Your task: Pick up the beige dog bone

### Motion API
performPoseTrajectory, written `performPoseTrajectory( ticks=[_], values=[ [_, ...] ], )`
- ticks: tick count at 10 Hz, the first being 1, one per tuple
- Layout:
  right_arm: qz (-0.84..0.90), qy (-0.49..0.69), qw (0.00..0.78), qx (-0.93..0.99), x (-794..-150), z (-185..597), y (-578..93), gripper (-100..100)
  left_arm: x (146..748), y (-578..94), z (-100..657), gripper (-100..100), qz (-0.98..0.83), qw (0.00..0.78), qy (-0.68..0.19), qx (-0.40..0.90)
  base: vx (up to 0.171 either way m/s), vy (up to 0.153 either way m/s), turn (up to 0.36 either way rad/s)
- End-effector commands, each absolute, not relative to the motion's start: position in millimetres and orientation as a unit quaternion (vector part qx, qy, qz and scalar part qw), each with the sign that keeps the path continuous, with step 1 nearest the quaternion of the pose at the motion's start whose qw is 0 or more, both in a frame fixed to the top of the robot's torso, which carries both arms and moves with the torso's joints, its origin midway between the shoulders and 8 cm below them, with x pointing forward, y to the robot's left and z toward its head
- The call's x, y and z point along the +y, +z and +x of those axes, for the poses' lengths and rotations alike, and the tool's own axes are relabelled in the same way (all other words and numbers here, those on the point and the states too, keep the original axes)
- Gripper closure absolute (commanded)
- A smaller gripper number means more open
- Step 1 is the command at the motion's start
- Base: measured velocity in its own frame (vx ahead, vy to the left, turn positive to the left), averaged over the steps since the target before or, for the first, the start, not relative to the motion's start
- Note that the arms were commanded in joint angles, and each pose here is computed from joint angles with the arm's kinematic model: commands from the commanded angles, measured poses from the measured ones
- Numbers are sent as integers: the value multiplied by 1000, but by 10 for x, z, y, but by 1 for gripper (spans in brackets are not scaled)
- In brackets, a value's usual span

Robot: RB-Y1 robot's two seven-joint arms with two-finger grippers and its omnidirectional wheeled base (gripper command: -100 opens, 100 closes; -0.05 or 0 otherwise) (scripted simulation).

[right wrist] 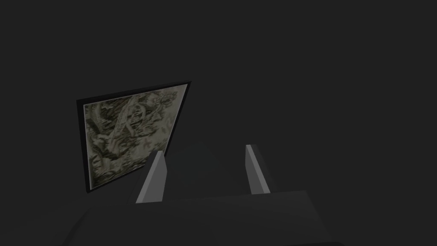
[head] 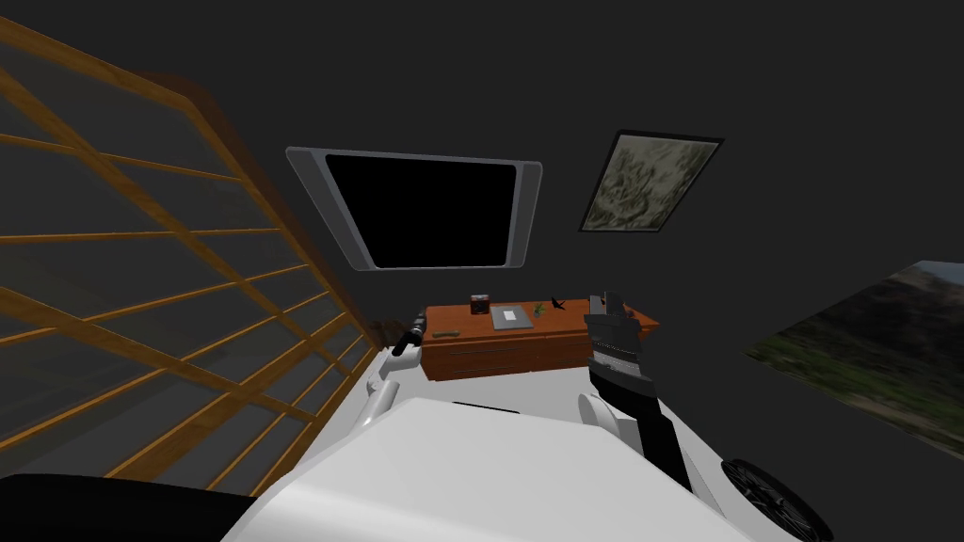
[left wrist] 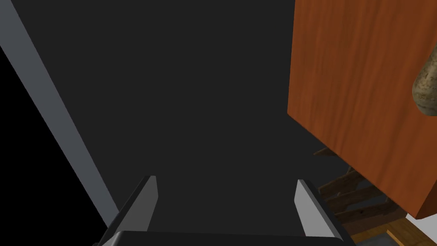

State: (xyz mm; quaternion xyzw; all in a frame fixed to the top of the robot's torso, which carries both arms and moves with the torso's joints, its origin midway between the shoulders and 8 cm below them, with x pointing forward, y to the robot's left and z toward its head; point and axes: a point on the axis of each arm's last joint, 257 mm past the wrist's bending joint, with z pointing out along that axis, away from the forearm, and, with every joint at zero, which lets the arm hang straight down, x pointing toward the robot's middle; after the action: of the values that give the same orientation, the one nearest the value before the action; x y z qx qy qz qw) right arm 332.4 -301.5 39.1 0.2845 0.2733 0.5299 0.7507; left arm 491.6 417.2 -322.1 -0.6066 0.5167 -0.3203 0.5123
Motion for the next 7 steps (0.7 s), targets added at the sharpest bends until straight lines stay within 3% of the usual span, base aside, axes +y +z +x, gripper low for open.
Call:
performPoseTrajectory(
  ticks=[1, 7],
  values=[
    [284, 530, 751, 273, -3015, 3324, 391, 0, 4193, -3380, 4883, -100, -619, 499, -311, 520, 35, -12, -20],
    [284, 530, 751, 273, -3015, 3323, 391, 0, 4234, -4086, 4751, -100, -685, 421, -262, 533, 50, -6, -36]
  ],
)
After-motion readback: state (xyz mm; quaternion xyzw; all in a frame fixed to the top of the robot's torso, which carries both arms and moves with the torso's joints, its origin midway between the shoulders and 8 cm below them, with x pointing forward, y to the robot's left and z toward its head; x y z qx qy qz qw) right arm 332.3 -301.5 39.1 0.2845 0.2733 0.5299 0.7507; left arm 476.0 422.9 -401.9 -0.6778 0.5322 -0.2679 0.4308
